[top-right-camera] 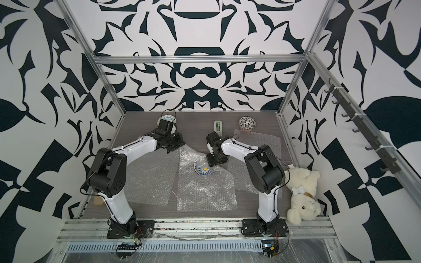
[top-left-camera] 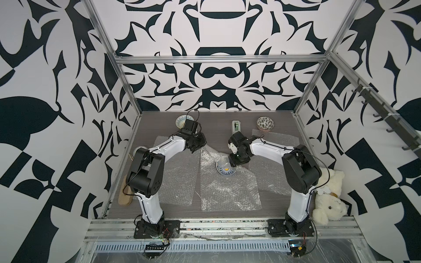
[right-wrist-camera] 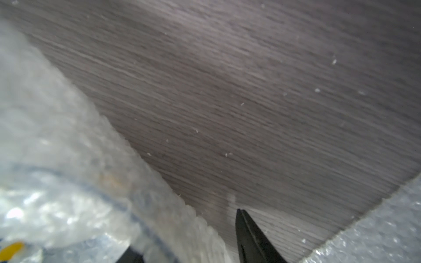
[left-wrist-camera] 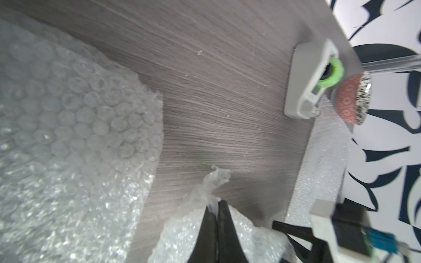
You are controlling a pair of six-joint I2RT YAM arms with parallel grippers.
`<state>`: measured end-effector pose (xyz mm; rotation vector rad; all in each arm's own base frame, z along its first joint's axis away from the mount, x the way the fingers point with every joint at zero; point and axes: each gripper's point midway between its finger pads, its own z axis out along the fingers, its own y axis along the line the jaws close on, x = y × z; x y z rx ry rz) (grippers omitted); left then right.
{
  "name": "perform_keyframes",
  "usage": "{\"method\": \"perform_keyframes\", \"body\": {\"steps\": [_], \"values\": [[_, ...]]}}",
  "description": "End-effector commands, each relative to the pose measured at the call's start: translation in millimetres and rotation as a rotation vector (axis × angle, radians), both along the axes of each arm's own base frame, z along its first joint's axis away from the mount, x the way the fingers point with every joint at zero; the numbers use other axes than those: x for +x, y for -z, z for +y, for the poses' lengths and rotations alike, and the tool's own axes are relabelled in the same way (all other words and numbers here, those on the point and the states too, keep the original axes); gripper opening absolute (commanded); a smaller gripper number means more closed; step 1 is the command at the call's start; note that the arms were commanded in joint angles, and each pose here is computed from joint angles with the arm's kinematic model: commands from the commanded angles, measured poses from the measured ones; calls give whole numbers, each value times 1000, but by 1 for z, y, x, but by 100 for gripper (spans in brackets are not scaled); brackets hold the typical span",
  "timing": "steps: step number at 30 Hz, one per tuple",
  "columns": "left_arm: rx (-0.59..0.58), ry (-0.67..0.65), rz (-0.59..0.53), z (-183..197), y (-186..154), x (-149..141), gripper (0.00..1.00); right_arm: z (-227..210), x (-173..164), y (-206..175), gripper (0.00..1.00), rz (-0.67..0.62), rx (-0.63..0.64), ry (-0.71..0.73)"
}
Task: Wrap bowls in bubble wrap
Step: Wrap the bowl in bubble wrap.
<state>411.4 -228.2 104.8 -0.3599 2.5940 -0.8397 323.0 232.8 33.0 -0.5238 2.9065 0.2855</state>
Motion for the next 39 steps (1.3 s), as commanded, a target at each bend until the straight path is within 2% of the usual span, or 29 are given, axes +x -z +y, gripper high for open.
{"method": "perform_keyframes", "body": {"steps": [1,4,12,22,26,30,35,39], "values": [[-59,42,-44,-6,-25,-5,0,1,1,-9,55,-25,8,4],[-100,71,-49,-11,-35,-17,0,1,1,-10,54,-27,13,10],[-306,226,-22,-47,-49,-66,0,8,2,-6,45,-7,41,22],[-449,424,-26,-98,-58,-122,0,16,4,-6,42,-3,88,46],[-447,483,10,-111,-47,-140,0,20,3,-6,41,5,117,56],[-394,523,50,-115,-25,-157,0,25,1,-9,41,17,149,58],[-314,488,60,-106,4,-158,0,28,-2,-9,39,31,177,79],[-241,510,83,-107,22,-159,0,33,-3,-11,38,43,212,88]]}}
